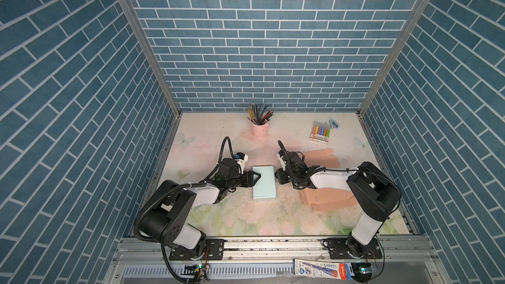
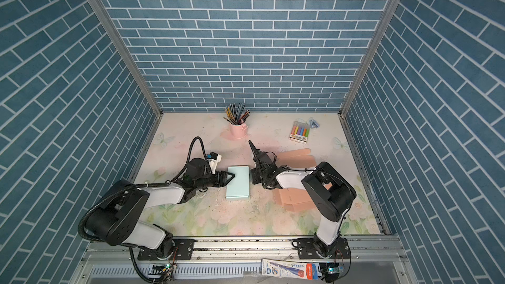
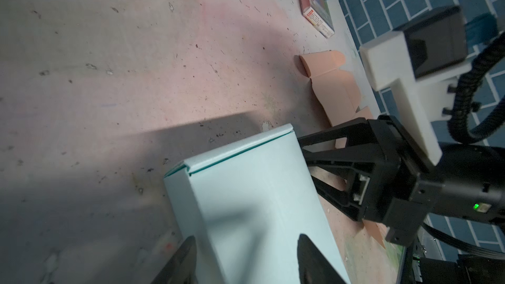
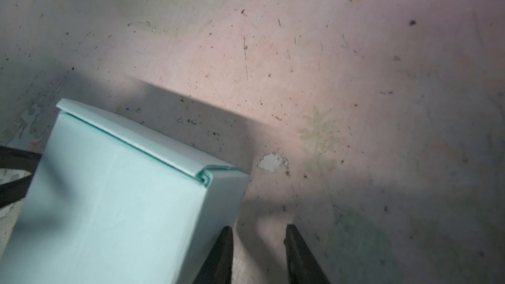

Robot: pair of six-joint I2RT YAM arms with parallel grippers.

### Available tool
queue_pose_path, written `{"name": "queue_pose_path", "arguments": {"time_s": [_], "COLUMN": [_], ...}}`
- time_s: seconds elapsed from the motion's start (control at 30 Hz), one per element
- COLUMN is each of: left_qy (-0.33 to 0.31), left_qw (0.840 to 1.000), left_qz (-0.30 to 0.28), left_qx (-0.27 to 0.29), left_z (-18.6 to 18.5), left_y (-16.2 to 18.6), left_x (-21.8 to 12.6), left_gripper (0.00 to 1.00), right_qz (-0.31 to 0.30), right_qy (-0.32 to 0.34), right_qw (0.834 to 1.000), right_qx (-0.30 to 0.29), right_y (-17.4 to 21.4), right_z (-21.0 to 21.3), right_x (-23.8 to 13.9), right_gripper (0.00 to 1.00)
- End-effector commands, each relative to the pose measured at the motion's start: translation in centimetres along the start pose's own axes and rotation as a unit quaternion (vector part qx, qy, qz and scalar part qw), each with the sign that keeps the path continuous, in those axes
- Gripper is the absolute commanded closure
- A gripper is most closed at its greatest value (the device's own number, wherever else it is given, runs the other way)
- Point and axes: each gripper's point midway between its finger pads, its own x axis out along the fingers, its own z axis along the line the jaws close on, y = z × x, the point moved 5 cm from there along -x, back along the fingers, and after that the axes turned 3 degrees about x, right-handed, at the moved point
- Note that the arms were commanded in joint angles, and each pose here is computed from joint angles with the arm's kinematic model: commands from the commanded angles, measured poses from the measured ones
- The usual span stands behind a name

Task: Fold the paper box

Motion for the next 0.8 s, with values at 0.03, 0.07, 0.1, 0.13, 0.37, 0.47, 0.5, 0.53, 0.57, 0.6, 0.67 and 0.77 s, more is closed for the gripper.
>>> {"name": "queue_pose_path", "arguments": {"time_s": [0.03, 0.07, 0.1, 0.13, 0.37, 0.47, 0.5, 0.53, 0.57, 0.6, 0.67, 0.77], "left_qy": [0.003, 0.002, 0.003, 0.004, 0.018, 0.018, 0.019, 0.019, 0.020, 0.020, 0.017, 0.012], "left_qw": [1.000, 1.000, 1.000, 1.000, 1.000, 1.000, 1.000, 1.000, 1.000, 1.000, 1.000, 1.000], "left_qz": [-0.010, -0.008, -0.009, -0.007, 0.009, 0.010, 0.011, 0.014, 0.016, 0.017, 0.020, 0.024], "left_qx": [0.004, 0.002, 0.003, 0.001, -0.001, 0.003, 0.004, 0.005, 0.005, 0.006, 0.008, 0.006], "left_z": [0.0, 0.0, 0.0, -0.1, -1.3, -2.3, -2.6, -2.8, -3.0, -3.2, -3.4, -3.5], "left_y": [0.4, 0.8, 1.0, 1.4, 4.1, 4.8, 5.0, 5.2, 5.4, 5.6, 5.9, 6.4], "left_x": [-1.5, -1.8, -2.0, -2.3, -3.5, -4.0, -4.1, -4.1, -4.1, -4.1, -4.1, -3.9], "left_gripper": [0.39, 0.39, 0.39, 0.38, 0.38, 0.38, 0.38, 0.38, 0.38, 0.38, 0.38, 0.38], "right_qz": [0.011, 0.014, 0.017, 0.021, 0.053, 0.058, 0.060, 0.061, 0.063, 0.064, 0.067, 0.071], "right_qy": [0.017, 0.018, 0.020, 0.021, 0.023, 0.023, 0.026, 0.028, 0.027, 0.025, 0.022, 0.019], "right_qw": [1.000, 1.000, 1.000, 0.999, 0.998, 0.998, 0.998, 0.998, 0.998, 0.998, 0.997, 0.997], "right_qx": [0.012, 0.013, 0.014, 0.012, 0.006, 0.011, 0.011, 0.011, 0.012, 0.012, 0.013, 0.013], "right_y": [1.6, 2.1, 2.5, 2.9, 5.9, 6.7, 7.0, 7.2, 7.4, 7.6, 7.9, 8.3], "right_z": [-0.7, -0.7, -0.7, -0.6, 0.9, 1.1, 1.2, 1.2, 1.2, 1.3, 1.6, 2.0], "right_x": [-1.7, -2.1, -2.3, -2.6, -3.7, -4.1, -4.3, -4.4, -4.4, -4.5, -4.5, -4.3], "right_gripper": [0.65, 0.65, 0.65, 0.65, 0.65, 0.65, 0.65, 0.65, 0.65, 0.65, 0.65, 0.65]}}
